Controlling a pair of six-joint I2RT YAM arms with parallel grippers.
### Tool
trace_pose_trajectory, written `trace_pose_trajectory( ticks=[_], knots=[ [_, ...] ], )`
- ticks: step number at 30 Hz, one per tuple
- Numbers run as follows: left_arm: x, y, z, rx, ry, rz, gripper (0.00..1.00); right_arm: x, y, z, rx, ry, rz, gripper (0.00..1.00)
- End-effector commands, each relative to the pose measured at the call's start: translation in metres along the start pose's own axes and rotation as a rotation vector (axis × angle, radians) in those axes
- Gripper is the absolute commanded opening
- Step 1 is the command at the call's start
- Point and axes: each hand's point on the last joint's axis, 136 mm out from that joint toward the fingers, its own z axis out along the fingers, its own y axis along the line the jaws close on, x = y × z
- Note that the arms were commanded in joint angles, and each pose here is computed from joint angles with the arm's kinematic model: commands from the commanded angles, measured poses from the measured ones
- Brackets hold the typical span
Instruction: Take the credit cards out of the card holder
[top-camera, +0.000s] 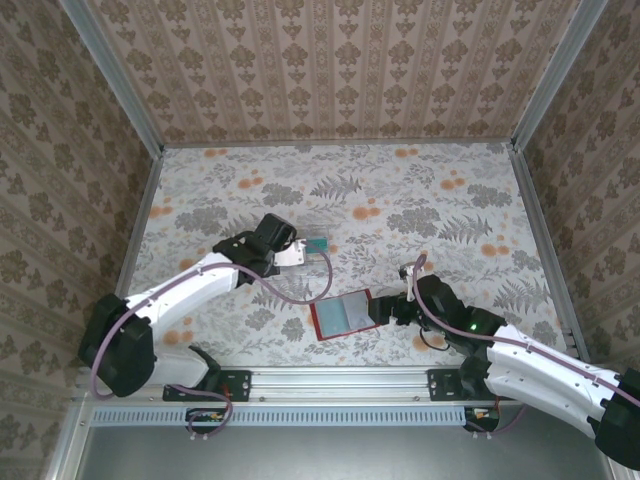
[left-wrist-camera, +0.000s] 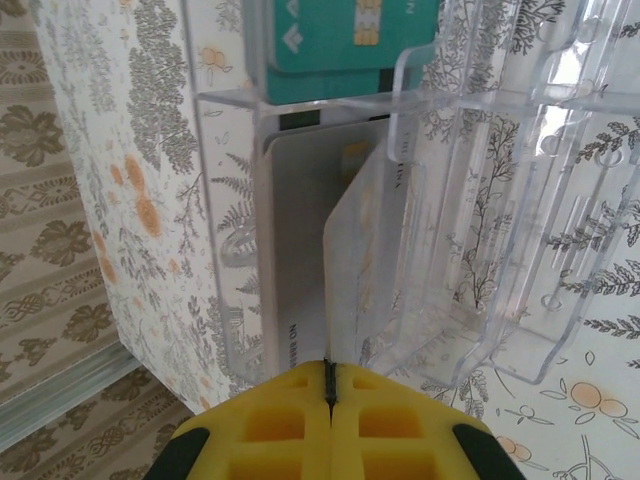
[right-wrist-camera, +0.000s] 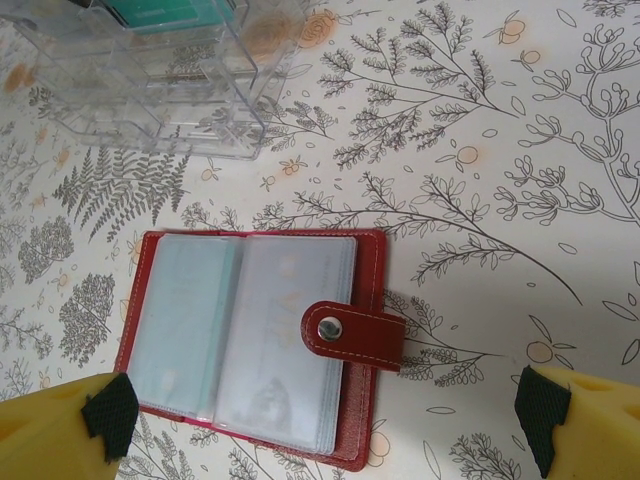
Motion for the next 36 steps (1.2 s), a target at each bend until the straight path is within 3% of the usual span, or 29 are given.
trace_pose_trajectory(
  ticks=[1, 5, 7, 17, 24, 36],
  knots=[
    [-0.001, 0.003, 0.006, 0.008, 0.012, -0.013, 0.00, 0.001, 0.001, 0.000, -0.017, -0.003, 0.002, 1.00],
    [-0.004, 0.006, 0.011, 0.011, 0.028, -0.018, 0.00, 0.002, 0.001, 0.000, -0.018, 0.000, 0.003, 1.00],
    [-0.003, 0.010, 0.014, -0.006, 0.042, -0.029, 0.19, 0.002, 0.001, 0.000, -0.018, -0.001, 0.002, 1.00],
    [0.002, 0.033, 0.022, -0.063, 0.087, -0.085, 0.27, 0.001, 0.001, -0.001, -0.022, -0.005, 0.003, 1.00],
    [0.001, 0.043, 0.017, -0.065, 0.087, -0.138, 0.32, 0.001, 0.001, -0.002, -0.028, -0.008, 0.004, 1.00],
    [0.000, 0.039, 0.013, -0.041, 0.067, -0.138, 0.28, 0.002, 0.001, -0.001, -0.030, -0.007, 0.006, 1.00]
  ],
)
